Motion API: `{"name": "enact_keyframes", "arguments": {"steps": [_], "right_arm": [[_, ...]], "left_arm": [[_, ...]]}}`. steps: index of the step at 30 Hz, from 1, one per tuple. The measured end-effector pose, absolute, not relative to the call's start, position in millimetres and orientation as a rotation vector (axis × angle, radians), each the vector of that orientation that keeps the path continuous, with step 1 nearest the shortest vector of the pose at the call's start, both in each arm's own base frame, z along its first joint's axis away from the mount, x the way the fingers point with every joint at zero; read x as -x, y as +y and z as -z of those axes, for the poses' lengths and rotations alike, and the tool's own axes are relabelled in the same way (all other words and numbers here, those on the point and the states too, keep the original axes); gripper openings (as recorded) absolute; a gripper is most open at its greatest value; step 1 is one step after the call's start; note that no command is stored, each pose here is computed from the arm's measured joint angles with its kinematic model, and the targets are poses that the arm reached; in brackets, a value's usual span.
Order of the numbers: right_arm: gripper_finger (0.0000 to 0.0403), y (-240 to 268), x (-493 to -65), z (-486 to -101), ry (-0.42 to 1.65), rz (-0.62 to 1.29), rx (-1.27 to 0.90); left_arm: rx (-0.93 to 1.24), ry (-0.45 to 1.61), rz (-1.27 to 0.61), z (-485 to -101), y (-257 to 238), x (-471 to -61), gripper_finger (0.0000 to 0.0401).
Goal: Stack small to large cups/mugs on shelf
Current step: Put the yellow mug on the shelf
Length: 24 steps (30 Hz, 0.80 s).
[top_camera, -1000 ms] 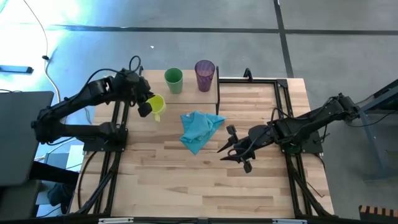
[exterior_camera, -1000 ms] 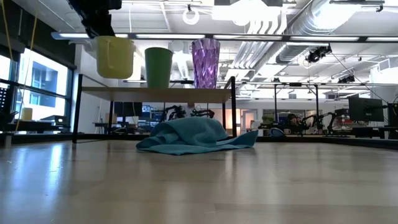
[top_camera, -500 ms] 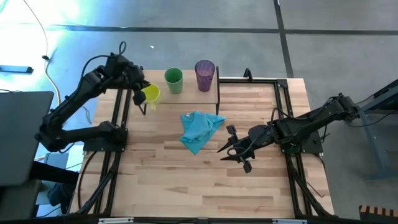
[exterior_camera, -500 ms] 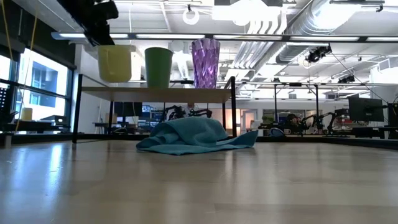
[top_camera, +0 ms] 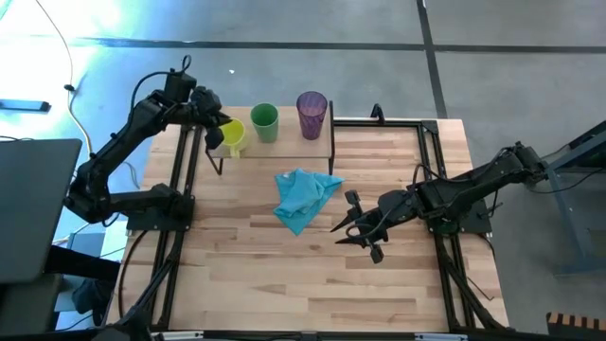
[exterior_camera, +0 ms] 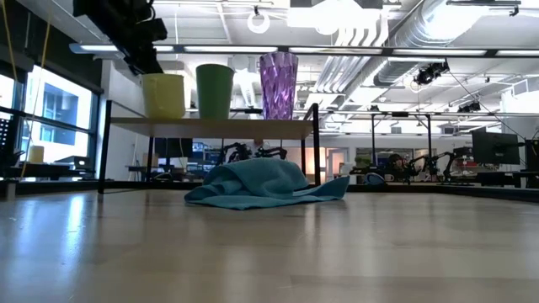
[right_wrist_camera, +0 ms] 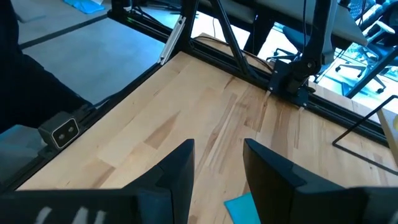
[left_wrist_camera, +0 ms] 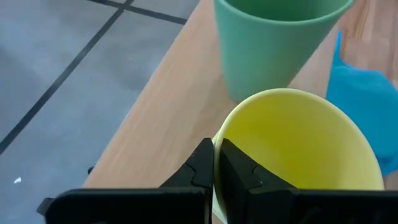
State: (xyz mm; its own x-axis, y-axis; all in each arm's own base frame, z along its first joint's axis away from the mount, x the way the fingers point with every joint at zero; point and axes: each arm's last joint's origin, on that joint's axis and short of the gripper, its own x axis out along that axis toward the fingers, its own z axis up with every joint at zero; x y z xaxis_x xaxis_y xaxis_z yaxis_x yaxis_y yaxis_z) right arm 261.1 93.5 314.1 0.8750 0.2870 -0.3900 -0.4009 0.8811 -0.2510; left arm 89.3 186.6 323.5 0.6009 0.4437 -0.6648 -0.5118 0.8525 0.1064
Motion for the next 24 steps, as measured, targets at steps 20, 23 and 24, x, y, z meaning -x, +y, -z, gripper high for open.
{"name": "enact_keyframes", "arguments": {"steps": [20,23,24], "right_arm": [[0.0128,92,-272,-295,0.464,-0.369,0.334],[0.0128,87,-276,-289,0.494,-0.362,0.319],[0.0128,86,-278,-288,0.500,-0.359,0.317]], "left_arm": [[0.188,0.840,-0.598,-334,212,-98,0.0000],[0.190,0.836,-0.603,-334,212,-98,0.0000],[0.190,0.834,-0.605,-334,212,-98,0.0000]]}}
